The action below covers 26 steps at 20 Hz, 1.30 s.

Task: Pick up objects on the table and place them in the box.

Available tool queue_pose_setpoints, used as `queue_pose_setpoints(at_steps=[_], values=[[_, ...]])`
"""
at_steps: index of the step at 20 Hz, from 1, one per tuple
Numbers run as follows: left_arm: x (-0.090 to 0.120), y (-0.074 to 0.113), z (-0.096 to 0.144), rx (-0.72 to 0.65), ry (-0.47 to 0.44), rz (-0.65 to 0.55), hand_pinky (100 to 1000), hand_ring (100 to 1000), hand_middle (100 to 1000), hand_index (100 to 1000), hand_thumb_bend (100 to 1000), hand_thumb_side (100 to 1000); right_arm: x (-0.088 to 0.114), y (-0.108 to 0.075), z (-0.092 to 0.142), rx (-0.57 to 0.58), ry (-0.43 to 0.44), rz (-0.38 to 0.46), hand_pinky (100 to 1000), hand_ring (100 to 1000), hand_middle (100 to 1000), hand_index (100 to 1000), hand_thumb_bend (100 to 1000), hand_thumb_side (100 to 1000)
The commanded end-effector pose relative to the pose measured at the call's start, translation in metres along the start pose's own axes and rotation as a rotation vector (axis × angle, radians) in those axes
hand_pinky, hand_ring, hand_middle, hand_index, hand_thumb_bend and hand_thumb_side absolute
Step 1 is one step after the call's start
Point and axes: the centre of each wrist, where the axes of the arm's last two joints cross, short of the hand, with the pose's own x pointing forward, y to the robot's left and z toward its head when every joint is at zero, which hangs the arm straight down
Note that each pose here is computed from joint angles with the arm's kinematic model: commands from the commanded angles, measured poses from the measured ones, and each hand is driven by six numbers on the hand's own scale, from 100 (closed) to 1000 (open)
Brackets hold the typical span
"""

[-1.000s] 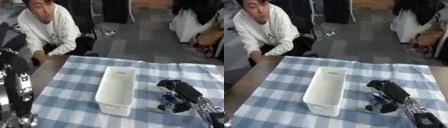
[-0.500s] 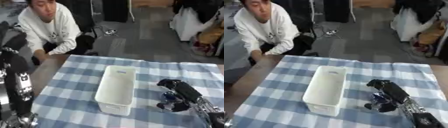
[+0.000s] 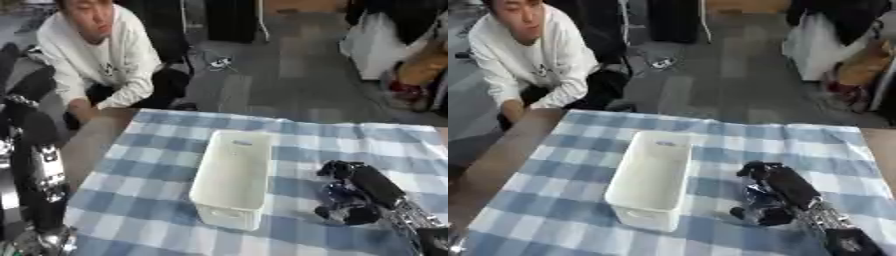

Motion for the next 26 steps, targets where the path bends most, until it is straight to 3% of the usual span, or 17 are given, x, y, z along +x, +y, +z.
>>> queue_pose_setpoints(at_steps=[1, 11, 13, 14, 15, 16, 17, 18, 26], values=[[0.004, 0.000, -0.007, 0.009, -0.029, 0.009, 832, 791, 959, 981, 167, 830, -0.003, -0.006, -0.003, -0.083, -0.040, -0.016, 416, 471, 609, 712, 576, 946], [0.005, -0.002, -0.011, 0.016, -0.039, 0.021, 832, 790, 960, 981, 164, 831, -0.007, -0.001, 0.005, -0.094, -0.021, -0.004, 396, 448, 578, 663, 545, 909], [0.006, -0.003, -0.012, 0.019, -0.043, 0.025, 832, 790, 960, 981, 163, 832, -0.007, 0.000, 0.006, -0.103, -0.019, -0.007, 342, 402, 530, 611, 506, 873], [0.006, -0.003, -0.012, 0.020, -0.044, 0.027, 832, 790, 960, 981, 160, 831, -0.008, 0.000, 0.006, -0.109, -0.020, -0.010, 245, 350, 481, 561, 470, 842], [0.006, -0.003, -0.013, 0.020, -0.046, 0.028, 832, 790, 960, 981, 162, 833, -0.008, 0.000, 0.007, -0.116, -0.021, -0.014, 263, 360, 490, 570, 478, 849], [0.006, -0.004, -0.013, 0.021, -0.048, 0.029, 832, 790, 960, 981, 162, 833, -0.008, 0.000, 0.007, -0.121, -0.021, -0.019, 193, 319, 449, 535, 447, 823], [0.006, -0.004, -0.014, 0.022, -0.049, 0.031, 832, 790, 960, 981, 162, 833, -0.009, 0.000, 0.008, -0.125, -0.020, -0.022, 212, 329, 460, 544, 452, 827], [0.007, -0.004, -0.014, 0.023, -0.051, 0.033, 832, 790, 960, 981, 161, 833, -0.010, 0.000, 0.009, -0.127, -0.019, -0.025, 120, 290, 416, 515, 425, 809], [0.008, -0.006, -0.017, 0.024, -0.060, 0.043, 832, 789, 961, 982, 157, 837, -0.015, -0.004, 0.014, -0.142, -0.014, -0.032, 100, 212, 347, 479, 337, 720]])
